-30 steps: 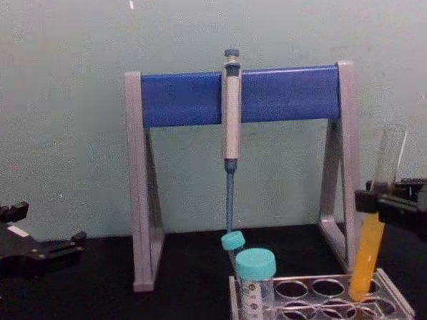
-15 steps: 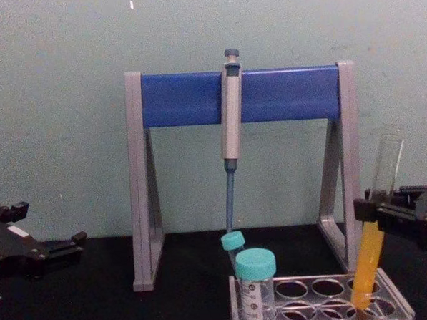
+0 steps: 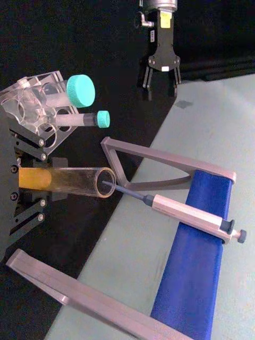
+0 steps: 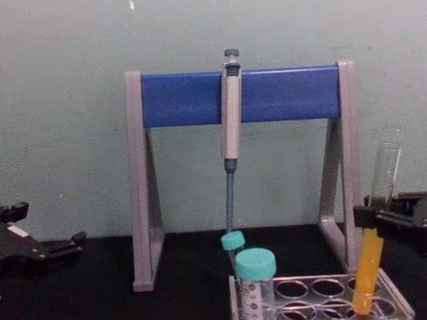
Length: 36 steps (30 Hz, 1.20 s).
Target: Pick up the test tube from the test tube rack, shake it, then place it back into the test tube rack.
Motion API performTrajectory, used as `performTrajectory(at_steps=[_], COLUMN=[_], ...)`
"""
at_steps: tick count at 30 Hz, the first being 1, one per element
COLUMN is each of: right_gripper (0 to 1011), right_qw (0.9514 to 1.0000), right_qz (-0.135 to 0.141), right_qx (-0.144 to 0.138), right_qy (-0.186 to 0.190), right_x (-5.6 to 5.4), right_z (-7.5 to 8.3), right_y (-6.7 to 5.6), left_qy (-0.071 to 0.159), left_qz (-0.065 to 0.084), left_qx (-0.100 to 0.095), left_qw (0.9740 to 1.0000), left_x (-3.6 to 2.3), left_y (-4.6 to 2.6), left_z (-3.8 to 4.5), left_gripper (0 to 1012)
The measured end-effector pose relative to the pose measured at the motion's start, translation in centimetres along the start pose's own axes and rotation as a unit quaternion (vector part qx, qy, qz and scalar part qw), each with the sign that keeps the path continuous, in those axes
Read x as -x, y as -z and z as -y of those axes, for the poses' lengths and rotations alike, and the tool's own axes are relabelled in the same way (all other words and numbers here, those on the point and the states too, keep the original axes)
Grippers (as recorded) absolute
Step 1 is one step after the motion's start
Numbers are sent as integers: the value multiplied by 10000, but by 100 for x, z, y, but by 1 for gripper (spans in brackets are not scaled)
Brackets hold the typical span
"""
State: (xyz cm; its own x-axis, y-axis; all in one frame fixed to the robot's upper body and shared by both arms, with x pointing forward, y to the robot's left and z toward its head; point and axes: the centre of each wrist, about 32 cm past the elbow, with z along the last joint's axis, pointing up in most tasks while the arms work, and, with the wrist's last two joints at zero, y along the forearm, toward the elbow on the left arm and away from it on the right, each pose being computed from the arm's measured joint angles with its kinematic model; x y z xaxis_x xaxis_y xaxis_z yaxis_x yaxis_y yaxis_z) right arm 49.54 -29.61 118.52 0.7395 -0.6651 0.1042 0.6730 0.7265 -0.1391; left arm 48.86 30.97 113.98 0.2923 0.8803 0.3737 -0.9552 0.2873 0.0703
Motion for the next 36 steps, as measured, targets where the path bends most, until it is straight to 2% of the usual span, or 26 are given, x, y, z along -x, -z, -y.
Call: performTrajectory(at_steps=[36], right_gripper=[229], right_qw=[9999], right_qz=[-155], right_qx=[51], right_qy=[-50], right_x=[-42], right_z=[-51], right_y=[137], left_qy=[0], left_qz=[0], left_qx=[0], left_qw=[10000], left_x=[0], left_y=[0], left_z=[0], left_gripper=[1001])
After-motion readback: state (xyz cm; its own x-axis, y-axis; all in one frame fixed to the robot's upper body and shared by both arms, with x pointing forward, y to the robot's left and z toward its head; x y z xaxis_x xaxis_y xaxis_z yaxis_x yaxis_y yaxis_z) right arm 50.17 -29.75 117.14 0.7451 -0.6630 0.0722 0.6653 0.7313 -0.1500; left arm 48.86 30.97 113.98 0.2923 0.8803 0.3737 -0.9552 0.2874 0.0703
